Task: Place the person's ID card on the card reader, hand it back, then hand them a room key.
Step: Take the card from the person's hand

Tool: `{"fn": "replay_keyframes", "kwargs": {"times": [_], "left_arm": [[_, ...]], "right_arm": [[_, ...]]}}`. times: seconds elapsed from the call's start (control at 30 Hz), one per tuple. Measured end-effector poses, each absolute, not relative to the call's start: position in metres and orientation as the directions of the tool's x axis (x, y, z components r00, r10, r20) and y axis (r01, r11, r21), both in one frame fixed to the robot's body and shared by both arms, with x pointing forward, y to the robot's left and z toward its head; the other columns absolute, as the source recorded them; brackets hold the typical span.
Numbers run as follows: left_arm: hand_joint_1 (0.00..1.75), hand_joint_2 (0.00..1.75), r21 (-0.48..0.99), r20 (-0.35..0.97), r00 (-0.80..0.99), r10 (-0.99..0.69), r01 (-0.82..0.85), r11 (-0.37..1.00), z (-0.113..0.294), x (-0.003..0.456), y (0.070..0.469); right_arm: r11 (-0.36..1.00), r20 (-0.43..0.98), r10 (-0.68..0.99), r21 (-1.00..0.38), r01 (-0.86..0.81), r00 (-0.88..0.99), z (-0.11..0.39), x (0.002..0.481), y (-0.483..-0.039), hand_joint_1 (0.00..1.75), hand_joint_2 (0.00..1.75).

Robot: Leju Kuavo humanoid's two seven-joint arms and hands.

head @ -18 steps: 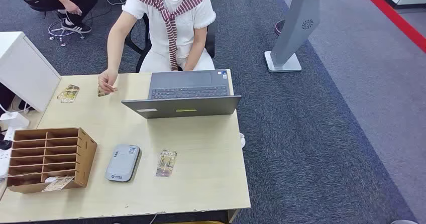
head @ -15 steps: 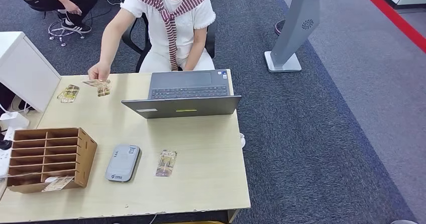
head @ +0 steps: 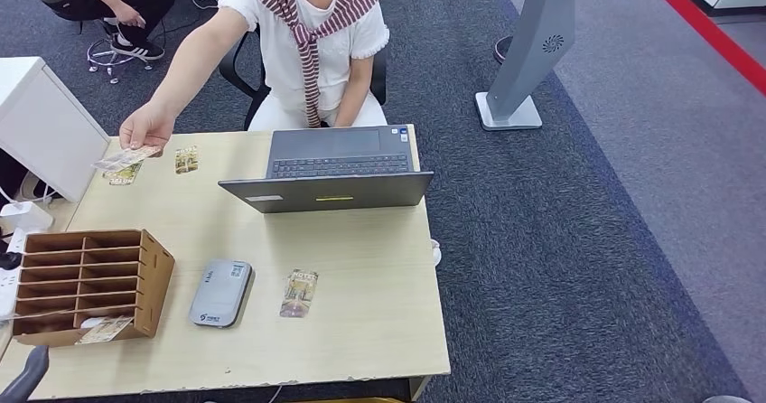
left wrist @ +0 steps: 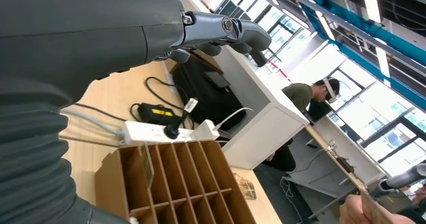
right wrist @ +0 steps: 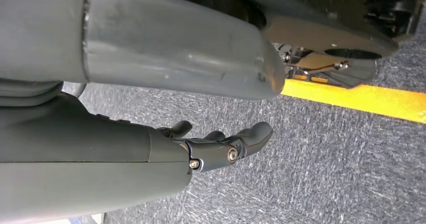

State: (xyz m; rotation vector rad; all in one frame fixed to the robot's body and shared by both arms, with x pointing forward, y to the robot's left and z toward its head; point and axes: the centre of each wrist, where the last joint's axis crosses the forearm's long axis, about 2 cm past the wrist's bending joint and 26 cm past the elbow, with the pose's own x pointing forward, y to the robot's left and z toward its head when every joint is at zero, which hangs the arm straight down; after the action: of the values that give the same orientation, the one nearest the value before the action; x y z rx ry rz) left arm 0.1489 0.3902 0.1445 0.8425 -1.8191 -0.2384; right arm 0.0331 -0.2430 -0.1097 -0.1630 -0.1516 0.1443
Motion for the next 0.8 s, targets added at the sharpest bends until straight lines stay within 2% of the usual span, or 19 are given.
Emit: {"fn": "replay_keyframes", "kwargs": {"times": [0.33, 0.8], "left_arm": [[0.0, 1.75, 0.684, 0.603, -0.172, -0.779, -0.392, 0.615, 0.172, 0.21, 0.385], [0.0, 1.75, 0.852, 0.409, -0.07, -0.91, -0.327, 0.408, 0.183, 0.295, 0.38]], "right_arm": [[0.965, 0.136, 0.229, -0.162, -0.206, 0.964, -0.109, 0.035, -0.239, 0.0, 0.0], [0.943, 0.148, 0.317, -0.15, -0.296, 0.937, -0.108, 0.04, -0.235, 0.0, 0.0]]}}
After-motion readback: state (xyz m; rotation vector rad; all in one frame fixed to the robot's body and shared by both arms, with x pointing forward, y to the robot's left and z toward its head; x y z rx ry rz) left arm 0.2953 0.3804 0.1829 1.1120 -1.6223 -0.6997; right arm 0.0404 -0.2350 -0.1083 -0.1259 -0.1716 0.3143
